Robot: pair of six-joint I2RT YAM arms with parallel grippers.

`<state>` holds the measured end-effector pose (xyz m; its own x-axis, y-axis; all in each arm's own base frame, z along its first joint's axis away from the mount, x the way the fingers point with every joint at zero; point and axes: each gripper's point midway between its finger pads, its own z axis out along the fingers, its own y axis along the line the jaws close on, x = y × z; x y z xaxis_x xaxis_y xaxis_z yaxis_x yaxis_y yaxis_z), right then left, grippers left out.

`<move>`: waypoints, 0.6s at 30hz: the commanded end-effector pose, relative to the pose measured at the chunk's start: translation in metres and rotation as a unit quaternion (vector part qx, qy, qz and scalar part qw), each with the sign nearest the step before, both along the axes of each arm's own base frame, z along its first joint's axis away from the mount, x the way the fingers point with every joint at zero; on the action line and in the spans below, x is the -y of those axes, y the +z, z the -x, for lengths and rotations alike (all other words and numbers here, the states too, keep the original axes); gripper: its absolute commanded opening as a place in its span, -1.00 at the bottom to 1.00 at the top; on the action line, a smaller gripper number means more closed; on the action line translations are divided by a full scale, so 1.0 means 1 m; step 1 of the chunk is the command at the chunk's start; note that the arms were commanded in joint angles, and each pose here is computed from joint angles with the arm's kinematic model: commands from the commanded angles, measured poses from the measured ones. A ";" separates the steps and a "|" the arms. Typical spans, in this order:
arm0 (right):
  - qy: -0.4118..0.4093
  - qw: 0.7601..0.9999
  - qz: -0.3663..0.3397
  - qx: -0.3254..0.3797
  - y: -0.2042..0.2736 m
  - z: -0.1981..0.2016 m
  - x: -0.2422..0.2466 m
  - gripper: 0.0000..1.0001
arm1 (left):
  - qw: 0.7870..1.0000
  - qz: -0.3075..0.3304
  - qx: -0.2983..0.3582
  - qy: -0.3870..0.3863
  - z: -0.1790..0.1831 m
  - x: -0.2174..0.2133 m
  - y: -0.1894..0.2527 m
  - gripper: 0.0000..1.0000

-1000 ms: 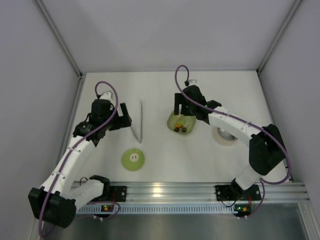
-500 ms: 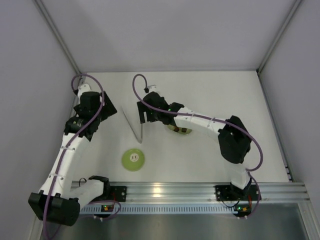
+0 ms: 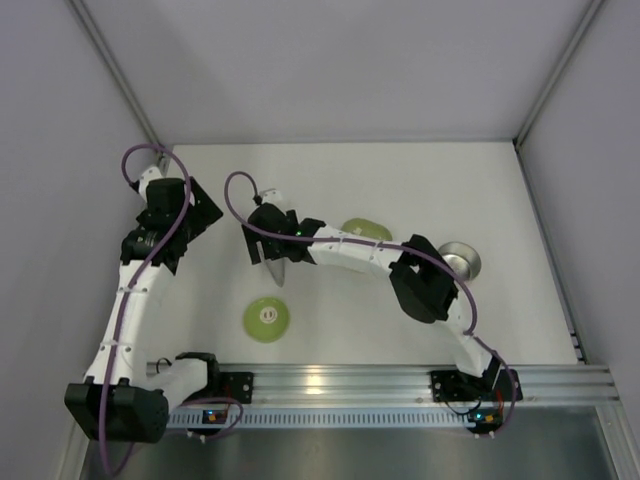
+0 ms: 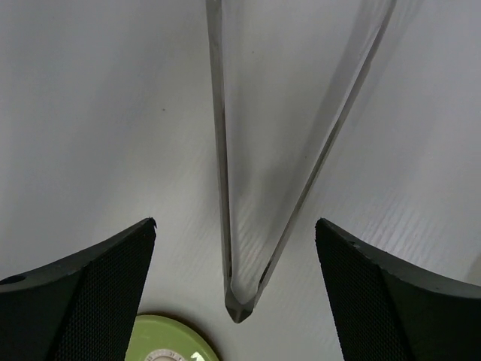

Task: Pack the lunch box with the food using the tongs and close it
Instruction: Pick up the clamp at the center of the board.

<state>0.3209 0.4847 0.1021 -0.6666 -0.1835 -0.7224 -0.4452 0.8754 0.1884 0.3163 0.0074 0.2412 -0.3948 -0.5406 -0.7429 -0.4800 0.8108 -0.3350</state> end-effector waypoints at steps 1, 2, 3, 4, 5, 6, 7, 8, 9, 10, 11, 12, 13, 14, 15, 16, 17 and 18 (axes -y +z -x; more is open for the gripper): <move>-0.012 1.000 0.018 0.008 -0.003 0.003 -0.005 0.72 | 1.000 0.018 0.022 -0.008 -0.008 0.005 0.005 0.98; -0.014 1.000 0.023 0.006 -0.007 0.003 -0.003 0.72 | 1.000 0.019 0.022 -0.010 -0.008 0.005 0.004 0.98; -0.016 0.999 0.028 0.004 -0.014 0.003 -0.002 0.73 | 1.000 0.019 0.022 -0.010 -0.008 0.005 0.004 0.98; -0.015 0.999 0.028 0.002 -0.016 0.004 -0.003 0.73 | 1.000 0.018 0.022 -0.010 -0.008 0.005 0.003 0.98; -0.016 0.999 0.029 0.001 -0.019 0.004 -0.003 0.73 | 1.000 0.018 0.023 -0.009 -0.008 0.004 0.003 0.98; -0.015 0.999 0.033 0.000 -0.024 0.005 -0.004 0.74 | 1.000 0.018 0.024 -0.009 -0.008 0.004 0.003 0.98; -0.017 0.999 0.034 0.000 -0.026 0.004 -0.003 0.74 | 1.000 0.017 0.022 -0.010 -0.009 0.004 0.001 0.98; -0.018 0.999 0.035 0.000 -0.028 0.004 -0.003 0.75 | 0.999 0.019 0.023 -0.012 -0.008 0.005 0.001 0.98; -0.018 0.999 0.040 -0.001 -0.033 0.004 -0.003 0.76 | 0.999 0.019 0.024 -0.013 -0.008 0.006 0.001 0.98; -0.019 0.999 0.042 -0.002 -0.035 0.003 -0.003 0.77 | 0.999 0.019 0.023 -0.013 -0.008 0.005 0.001 0.98; -0.017 0.999 0.041 -0.001 -0.035 0.004 -0.006 0.77 | 1.000 0.019 0.021 -0.012 -0.008 0.005 -0.001 0.98; -0.017 0.999 0.044 -0.003 -0.040 0.004 -0.005 0.77 | 1.000 0.018 0.023 -0.011 -0.008 0.005 0.000 0.98; -0.016 0.999 0.045 -0.002 -0.042 0.003 -0.006 0.77 | 1.000 0.018 0.021 -0.011 -0.007 0.004 -0.002 0.98; -0.016 0.999 0.043 -0.002 -0.042 0.003 -0.008 0.78 | 1.000 0.017 0.021 -0.011 -0.007 0.004 -0.002 0.98; -0.016 0.999 0.046 -0.003 -0.046 0.003 -0.008 0.78 | 1.000 0.017 0.021 -0.011 -0.007 0.004 -0.002 0.98; -0.017 0.999 0.046 -0.003 -0.048 0.003 -0.009 0.78 | 1.000 0.018 0.022 -0.012 -0.007 0.004 -0.001 0.98; -0.017 0.999 0.047 0.000 -0.048 0.002 -0.010 0.78 | 1.000 0.018 0.022 -0.012 -0.007 0.004 -0.002 0.98; -0.018 0.999 0.050 -0.001 -0.051 0.001 -0.010 0.77 | 1.000 0.018 0.021 -0.012 -0.007 0.005 -0.002 0.98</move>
